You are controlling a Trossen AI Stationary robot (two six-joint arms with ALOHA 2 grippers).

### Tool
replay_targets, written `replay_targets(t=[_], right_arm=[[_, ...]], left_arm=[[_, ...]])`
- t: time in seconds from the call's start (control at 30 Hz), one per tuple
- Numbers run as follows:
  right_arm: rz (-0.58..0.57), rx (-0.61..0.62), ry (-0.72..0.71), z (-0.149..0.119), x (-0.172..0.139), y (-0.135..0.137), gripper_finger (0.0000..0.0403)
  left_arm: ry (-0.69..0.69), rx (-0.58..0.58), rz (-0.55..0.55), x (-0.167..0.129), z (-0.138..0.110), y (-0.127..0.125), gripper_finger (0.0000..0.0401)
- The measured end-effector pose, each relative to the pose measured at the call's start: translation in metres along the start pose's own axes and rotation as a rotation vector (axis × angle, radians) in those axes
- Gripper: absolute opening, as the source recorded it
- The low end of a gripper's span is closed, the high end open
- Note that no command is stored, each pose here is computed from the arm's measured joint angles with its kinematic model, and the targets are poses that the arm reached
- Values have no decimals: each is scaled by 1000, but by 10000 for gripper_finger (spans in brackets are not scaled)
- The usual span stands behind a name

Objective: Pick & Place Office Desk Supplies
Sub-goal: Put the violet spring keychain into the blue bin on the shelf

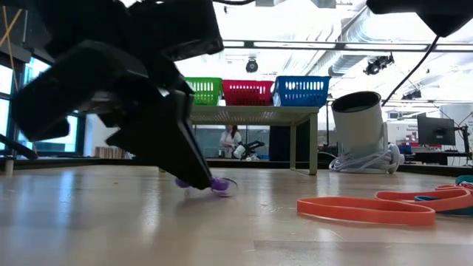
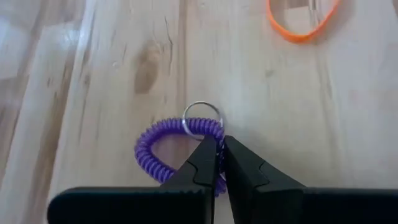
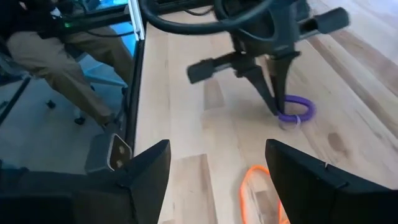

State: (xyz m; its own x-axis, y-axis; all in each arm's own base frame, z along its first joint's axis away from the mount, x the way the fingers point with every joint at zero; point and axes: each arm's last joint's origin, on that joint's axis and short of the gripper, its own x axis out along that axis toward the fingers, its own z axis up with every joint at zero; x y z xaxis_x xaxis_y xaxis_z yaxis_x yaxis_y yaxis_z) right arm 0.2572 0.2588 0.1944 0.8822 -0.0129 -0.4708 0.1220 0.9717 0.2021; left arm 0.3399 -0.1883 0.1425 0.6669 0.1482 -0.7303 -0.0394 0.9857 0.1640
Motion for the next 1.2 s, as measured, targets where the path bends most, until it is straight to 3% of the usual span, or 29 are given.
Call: replay_targets(t=[0.23,0.47,0.7,0.9,1.1,1.2], right_arm=[[-10,-69,4,1,2,-3,252],[-11,-52,5,2,3,-3,252],[-2,-20,6,0,1,-1,252],[17,-20,14,0,1,0,252],[24,-100,4,1,1,1,252],[31,-158,-12,3,1,2,252]], left_arm=[[5,-58,-8,0,1,1,9],[-31,-44,-8,-4,9,6,9],[-152,-89,-57,-32,30,10,9],[-361,-82,-286,-60,54,-6,9],[-458,-85,-356,-88,62,-12,9],[-493,-91,-457,-93,67,-14,9]])
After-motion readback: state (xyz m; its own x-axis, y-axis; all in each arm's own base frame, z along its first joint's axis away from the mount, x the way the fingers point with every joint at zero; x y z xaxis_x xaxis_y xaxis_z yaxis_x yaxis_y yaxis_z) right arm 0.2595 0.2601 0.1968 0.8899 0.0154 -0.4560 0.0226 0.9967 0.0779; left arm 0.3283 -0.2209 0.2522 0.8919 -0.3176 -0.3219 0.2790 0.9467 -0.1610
